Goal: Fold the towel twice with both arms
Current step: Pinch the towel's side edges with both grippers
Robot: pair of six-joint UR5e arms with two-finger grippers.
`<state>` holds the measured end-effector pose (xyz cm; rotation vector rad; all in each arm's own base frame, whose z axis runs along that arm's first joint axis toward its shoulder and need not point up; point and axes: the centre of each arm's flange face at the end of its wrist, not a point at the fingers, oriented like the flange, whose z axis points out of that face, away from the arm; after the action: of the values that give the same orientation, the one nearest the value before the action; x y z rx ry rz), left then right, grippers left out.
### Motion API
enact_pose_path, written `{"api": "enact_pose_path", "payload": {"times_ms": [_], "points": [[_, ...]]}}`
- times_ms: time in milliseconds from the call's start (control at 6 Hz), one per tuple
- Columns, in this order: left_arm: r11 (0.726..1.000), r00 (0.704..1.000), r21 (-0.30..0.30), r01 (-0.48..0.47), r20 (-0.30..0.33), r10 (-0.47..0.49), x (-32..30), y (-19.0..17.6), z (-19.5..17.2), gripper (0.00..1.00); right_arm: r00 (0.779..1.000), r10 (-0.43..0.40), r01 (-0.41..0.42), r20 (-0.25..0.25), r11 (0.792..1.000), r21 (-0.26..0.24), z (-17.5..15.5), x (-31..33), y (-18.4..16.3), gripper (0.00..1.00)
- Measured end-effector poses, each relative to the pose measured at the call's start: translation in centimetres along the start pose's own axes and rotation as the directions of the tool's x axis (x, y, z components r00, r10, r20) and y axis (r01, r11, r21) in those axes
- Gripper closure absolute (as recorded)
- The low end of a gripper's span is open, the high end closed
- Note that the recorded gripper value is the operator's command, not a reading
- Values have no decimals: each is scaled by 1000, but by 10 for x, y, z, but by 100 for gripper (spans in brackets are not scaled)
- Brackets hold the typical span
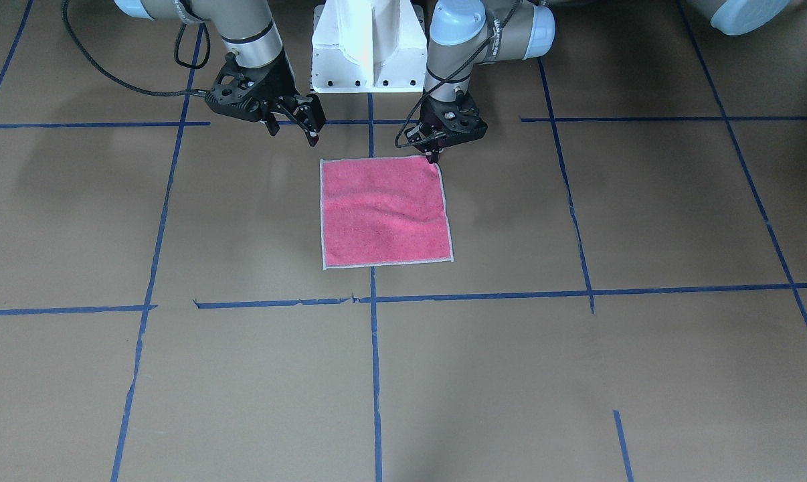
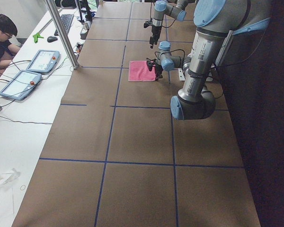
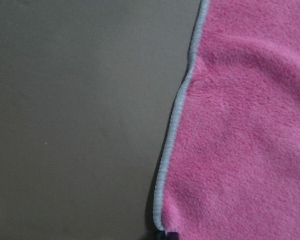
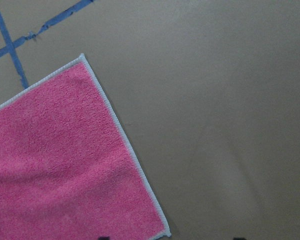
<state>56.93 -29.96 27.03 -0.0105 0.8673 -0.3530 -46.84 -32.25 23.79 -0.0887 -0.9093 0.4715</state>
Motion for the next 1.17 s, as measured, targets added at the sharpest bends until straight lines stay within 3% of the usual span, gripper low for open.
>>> {"api": "enact_pose_path", "payload": {"times_ms": [333,833,1167], "points": [[1000,1000,-1,0,-5,0,1,0,-3,100,999,31,-31,-25,999,31,22,-4,3,40],[1000,1000,-2,-4,-8,4,1,1,-4,100,992,111,-109,-58,993,46,58,-27,18,42],[1000,1000,-5,-6,-11,6,2,1,-6,100,991,103,-99,-84,993,58,77,-26,31,43]]}}
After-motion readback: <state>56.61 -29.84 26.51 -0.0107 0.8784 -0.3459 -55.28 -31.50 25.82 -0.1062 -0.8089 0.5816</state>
